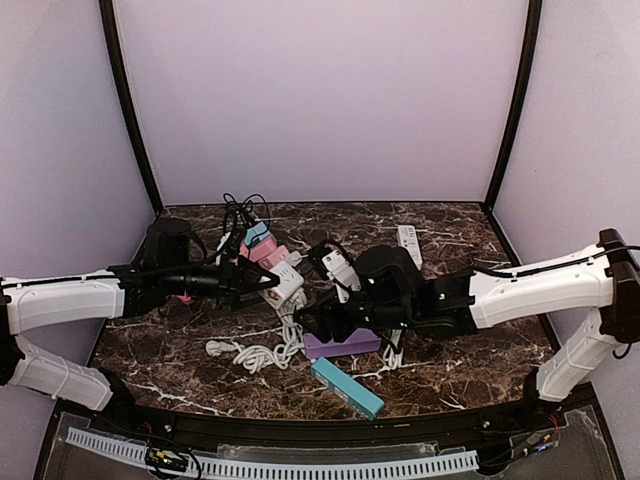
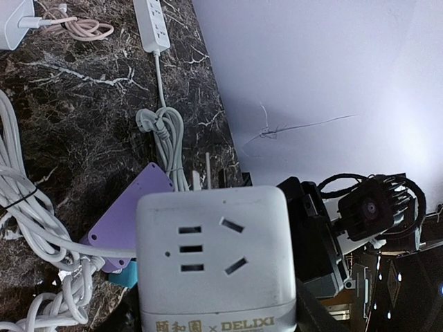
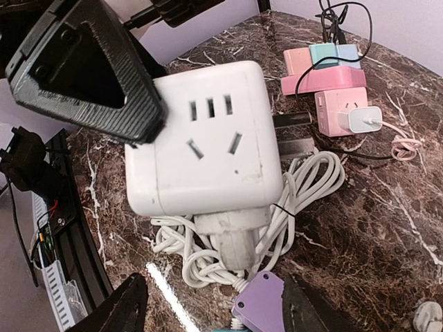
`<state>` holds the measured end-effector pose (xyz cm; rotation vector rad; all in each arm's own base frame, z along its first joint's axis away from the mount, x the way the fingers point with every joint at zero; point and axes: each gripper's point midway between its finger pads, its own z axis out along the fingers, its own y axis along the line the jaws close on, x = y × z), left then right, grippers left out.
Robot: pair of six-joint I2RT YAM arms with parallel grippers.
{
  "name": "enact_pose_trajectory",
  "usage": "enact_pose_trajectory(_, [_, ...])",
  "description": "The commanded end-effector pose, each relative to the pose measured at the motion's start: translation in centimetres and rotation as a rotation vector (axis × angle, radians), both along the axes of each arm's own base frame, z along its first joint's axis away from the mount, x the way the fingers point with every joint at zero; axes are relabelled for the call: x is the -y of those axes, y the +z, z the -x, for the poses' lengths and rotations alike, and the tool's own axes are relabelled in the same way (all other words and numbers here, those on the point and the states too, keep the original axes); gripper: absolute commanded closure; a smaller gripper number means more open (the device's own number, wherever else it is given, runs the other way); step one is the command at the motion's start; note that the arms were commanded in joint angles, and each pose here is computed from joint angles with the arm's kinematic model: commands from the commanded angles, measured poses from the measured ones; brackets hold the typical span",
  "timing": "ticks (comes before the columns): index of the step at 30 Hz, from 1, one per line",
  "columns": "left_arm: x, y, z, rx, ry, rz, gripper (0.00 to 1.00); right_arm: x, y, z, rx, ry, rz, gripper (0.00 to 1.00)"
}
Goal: Pull the plug off the socket
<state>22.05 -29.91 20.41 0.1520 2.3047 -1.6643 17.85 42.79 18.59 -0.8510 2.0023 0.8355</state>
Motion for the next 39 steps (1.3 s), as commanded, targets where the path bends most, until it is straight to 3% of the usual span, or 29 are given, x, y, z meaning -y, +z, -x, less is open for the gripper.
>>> enact_pose_trajectory(1, [0.7,3.1,0.8,0.066,-0.058,0.079,0.99,-1.4,0.4,-0.4,0.02,0.018,0.004,0.36])
enact_pose_trajectory(13, [0.7,3.4,0.9,0.07,-0.061,0.08,0.99,-2.8,-0.8,-2.4,0.02,0.029,0.055,0.5])
enact_pose_trajectory(23, [0.5,3.4,1.0,0.071,-0.056,0.069,0.99,-2.7,-2.0,-2.5,0.031,0.03,0.103,0.7])
enact_pose_trajectory(35, [0.6,3.2,1.0,0.069,-0.058,0.063,0.99,-2.3,-1.9,-2.7,0.054,0.017,0.11,1.0])
enact_pose_trajectory(39, [0.5,3.0,1.1,0.069,-0.061,0.052,0.99,-2.2,-1.7,-2.8,0.073,0.02,0.117,1.0])
